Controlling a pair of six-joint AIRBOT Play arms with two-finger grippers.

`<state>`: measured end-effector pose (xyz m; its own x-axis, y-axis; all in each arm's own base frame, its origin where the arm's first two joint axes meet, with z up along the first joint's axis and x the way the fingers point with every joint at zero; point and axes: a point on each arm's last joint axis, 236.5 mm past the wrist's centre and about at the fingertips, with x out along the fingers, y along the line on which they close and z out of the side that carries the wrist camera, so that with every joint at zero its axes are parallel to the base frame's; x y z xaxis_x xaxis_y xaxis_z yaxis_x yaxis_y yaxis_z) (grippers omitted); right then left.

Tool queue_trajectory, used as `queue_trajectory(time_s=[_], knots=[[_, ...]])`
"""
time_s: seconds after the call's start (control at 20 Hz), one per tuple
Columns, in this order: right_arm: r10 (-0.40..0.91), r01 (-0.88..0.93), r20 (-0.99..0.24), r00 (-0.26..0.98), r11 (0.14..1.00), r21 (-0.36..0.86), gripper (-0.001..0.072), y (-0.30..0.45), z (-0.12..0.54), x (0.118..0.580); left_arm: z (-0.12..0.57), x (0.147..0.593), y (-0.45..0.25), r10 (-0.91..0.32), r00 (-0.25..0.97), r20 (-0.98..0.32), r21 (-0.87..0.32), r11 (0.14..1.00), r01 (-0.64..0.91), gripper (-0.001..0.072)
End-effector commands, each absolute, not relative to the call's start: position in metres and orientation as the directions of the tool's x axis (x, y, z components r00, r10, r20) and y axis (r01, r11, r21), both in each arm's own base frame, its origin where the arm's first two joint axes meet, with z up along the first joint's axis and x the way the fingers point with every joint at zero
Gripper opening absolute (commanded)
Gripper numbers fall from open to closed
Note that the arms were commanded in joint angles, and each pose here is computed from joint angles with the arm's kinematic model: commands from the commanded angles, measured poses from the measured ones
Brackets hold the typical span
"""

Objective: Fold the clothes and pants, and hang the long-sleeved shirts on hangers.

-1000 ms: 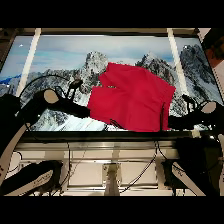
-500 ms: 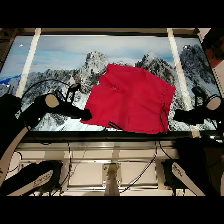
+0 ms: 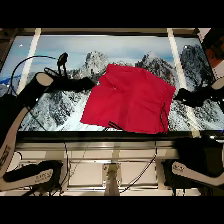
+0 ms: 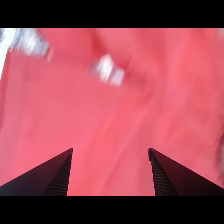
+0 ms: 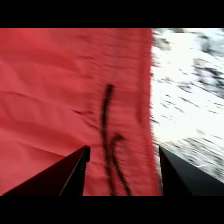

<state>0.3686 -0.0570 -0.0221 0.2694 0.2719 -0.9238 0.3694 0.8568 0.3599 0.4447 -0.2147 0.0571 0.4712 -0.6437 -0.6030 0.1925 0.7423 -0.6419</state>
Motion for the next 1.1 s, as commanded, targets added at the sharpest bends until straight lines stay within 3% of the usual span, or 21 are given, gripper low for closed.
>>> queue_trajectory(time_s=[0.0, 0.1, 0.25, 0.35, 0.45, 0.55, 0.7, 0.8, 1.05], knots=[[0.588, 0.383, -0.702, 0.402, 0.588, 0.712, 0.0485, -0.034, -0.015, 0.424, 0.058, 0.514, -0.227, -0.73, 0.531, -0.43, -0.825, 0.556, 0.096, 0.0582], [0.596, 0.408, -0.649, 0.473, 0.505, 0.761, 0.0494, -0.05, -0.011, 0.44, 0.035, 0.533, -0.233, -0.751, 0.531, -0.394, -0.884, 0.467, 0.006, 0.0601], [0.56, 0.421, -0.66, 0.5, 0.509, 0.751, 0.0494, -0.063, -0.015, 0.444, -0.01, 0.548, -0.237, -0.757, 0.514, -0.403, -0.904, 0.418, -0.093, 0.0602], [0.558, 0.42, -0.661, 0.502, 0.51, 0.75, 0.0494, -0.063, -0.015, 0.444, -0.031, 0.553, -0.236, -0.754, 0.504, -0.422, -0.894, 0.438, -0.094, 0.0601], [0.561, 0.419, -0.66, 0.5, 0.51, 0.751, 0.0494, -0.063, -0.014, 0.444, -0.029, 0.561, -0.235, -0.752, 0.512, -0.415, -0.874, 0.485, 0.004, 0.0601], [0.565, 0.413, -0.659, 0.496, 0.515, 0.751, 0.0494, -0.062, -0.014, 0.443, -0.019, 0.57, -0.23, -0.735, 0.522, -0.433, -0.792, 0.587, 0.17, 0.06], [0.564, 0.411, -0.66, 0.496, 0.517, 0.751, 0.0493, -0.062, -0.014, 0.443, -0.028, 0.576, -0.214, -0.632, 0.507, -0.586, -0.516, 0.774, 0.367, 0.059], [0.565, 0.386, -0.66, 0.495, 0.538, 0.749, 0.0494, -0.062, -0.014, 0.443, -0.03, 0.576, -0.213, -0.583, 0.502, -0.639, -0.391, 0.808, 0.44, 0.0589], [0.563, 0.379, -0.661, 0.495, 0.545, 0.748, 0.0494, -0.062, -0.015, 0.443, -0.045, 0.567, -0.232, -0.563, 0.472, -0.678, -0.258, 0.784, 0.565, 0.0589]])
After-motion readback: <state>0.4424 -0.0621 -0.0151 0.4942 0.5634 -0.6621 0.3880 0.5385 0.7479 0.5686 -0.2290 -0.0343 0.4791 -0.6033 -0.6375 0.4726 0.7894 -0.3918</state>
